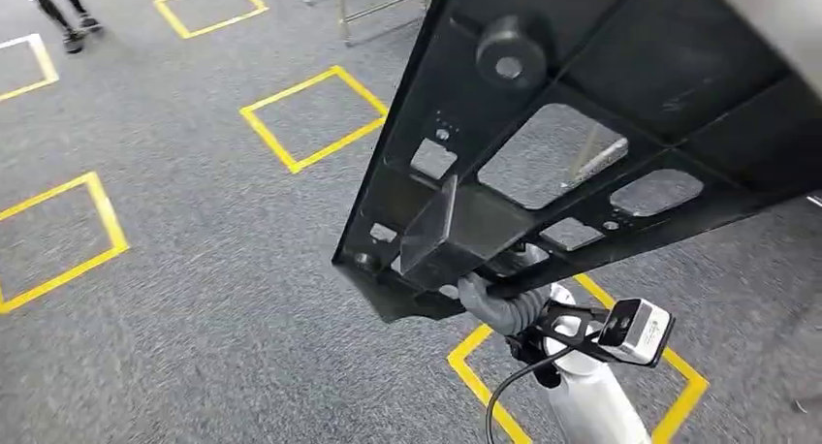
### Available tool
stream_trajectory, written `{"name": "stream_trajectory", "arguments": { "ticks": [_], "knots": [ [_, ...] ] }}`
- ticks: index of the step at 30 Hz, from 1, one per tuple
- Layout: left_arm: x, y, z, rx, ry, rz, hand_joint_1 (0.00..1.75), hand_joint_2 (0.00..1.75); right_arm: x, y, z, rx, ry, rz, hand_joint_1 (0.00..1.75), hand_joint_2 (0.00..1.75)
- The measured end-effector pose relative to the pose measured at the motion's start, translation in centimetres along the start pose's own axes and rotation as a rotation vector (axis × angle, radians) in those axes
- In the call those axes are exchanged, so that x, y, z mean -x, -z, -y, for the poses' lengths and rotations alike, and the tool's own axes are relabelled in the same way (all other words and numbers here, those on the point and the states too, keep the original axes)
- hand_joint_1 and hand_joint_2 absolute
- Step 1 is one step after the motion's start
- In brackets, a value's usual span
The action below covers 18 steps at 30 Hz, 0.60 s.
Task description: Take the parts from the cabinet and place them on the table.
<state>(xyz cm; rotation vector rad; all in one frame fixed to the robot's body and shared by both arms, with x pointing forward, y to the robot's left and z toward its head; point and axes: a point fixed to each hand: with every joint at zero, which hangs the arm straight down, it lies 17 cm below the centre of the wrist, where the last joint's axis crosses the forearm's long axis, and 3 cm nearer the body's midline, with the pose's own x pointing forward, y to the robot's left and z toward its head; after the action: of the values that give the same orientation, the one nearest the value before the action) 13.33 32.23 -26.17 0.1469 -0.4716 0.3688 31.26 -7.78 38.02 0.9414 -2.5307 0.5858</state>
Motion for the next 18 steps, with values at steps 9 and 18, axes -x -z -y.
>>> {"name": "stream_trajectory", "arguments": {
  "ticks": [9,18],
  "knots": [
    [-0.52,0.11,0.3,0.005,-0.009,0.007,0.0,1.75,-0.58,-0.19,-0.42,-0.012,0.004,0.007,1.75,1.75],
    [-0.41,0.07,0.12,0.006,-0.005,0.009,0.0,1.75,-0.97,-0.38,-0.05,-0.015,0.013,0.013,1.75,1.75]
  ]
}}
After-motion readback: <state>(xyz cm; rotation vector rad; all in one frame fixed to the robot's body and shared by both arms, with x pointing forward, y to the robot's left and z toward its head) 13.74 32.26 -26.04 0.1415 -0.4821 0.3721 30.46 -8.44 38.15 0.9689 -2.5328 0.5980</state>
